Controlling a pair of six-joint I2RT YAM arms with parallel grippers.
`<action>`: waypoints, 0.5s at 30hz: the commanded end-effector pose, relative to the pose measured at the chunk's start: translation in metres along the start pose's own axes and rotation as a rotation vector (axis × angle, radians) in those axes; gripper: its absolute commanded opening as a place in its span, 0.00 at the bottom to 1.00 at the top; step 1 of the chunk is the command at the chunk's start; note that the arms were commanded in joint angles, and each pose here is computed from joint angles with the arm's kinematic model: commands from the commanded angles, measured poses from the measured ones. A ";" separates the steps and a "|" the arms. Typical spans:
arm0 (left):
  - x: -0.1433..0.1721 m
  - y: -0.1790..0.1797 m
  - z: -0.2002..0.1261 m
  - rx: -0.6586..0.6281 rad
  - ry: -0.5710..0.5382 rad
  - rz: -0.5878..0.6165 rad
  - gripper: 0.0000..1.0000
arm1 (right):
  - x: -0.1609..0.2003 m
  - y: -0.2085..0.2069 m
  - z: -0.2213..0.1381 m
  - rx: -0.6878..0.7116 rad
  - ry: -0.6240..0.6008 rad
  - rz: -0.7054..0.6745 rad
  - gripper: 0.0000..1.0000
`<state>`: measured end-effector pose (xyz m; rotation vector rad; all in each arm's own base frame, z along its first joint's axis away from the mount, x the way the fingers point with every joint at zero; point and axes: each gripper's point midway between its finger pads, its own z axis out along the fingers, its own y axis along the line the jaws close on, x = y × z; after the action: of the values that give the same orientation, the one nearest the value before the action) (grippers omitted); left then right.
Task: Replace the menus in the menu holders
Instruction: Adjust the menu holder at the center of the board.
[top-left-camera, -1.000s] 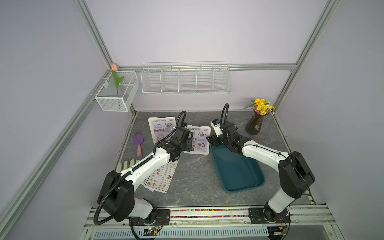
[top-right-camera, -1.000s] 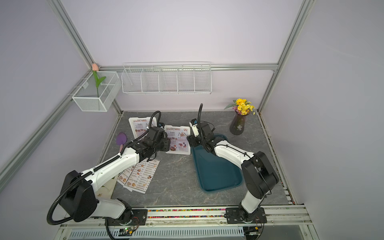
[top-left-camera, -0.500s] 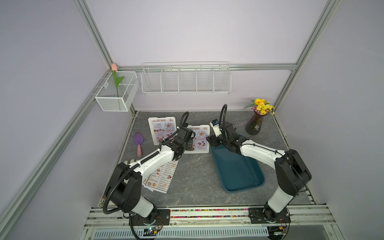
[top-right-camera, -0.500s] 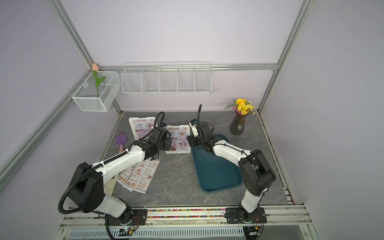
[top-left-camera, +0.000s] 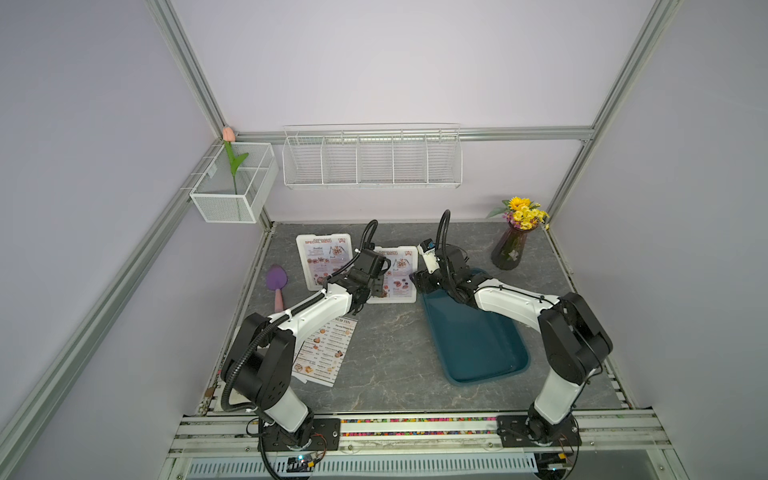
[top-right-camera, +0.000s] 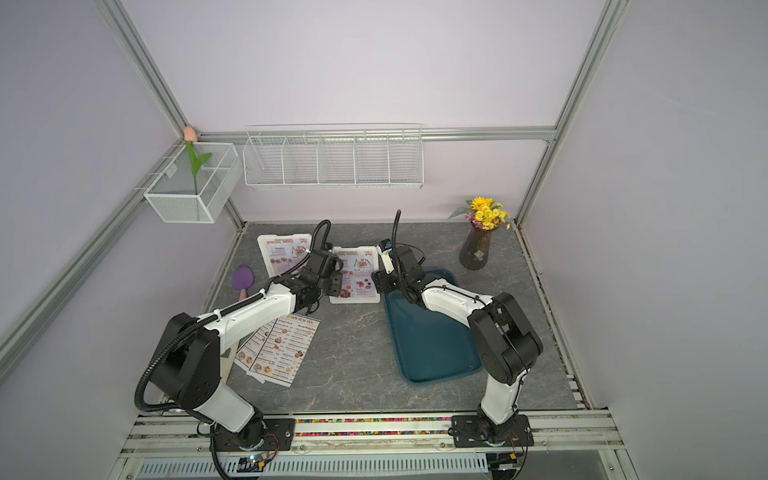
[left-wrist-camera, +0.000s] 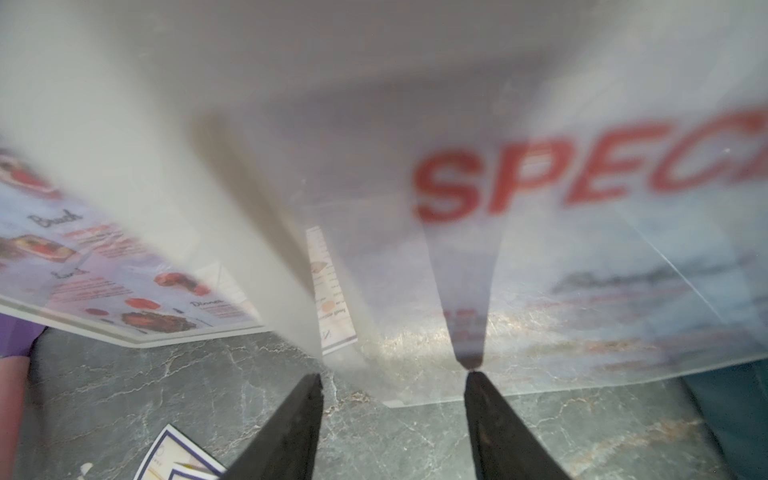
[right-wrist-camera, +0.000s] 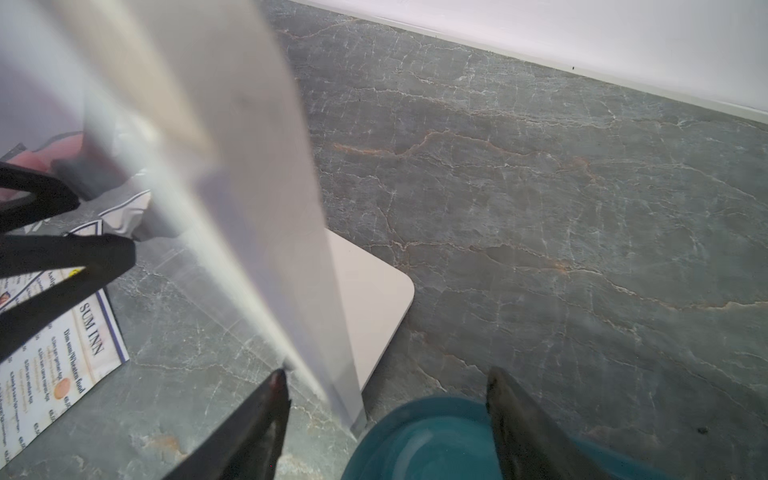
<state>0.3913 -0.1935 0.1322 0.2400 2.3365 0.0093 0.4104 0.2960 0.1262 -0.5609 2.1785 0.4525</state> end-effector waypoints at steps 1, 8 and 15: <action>-0.008 0.006 0.001 -0.032 -0.011 0.003 0.57 | -0.010 -0.001 0.006 -0.006 -0.031 0.013 0.77; -0.010 0.010 0.012 -0.038 -0.002 -0.007 0.57 | -0.012 -0.004 0.014 0.003 -0.026 0.008 0.77; -0.019 0.013 0.017 -0.045 -0.007 0.004 0.57 | -0.011 -0.006 0.020 0.006 -0.021 0.005 0.77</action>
<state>0.4085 -0.1860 0.1240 0.2310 2.3508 0.0502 0.4249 0.3018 0.1193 -0.5530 2.1778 0.4488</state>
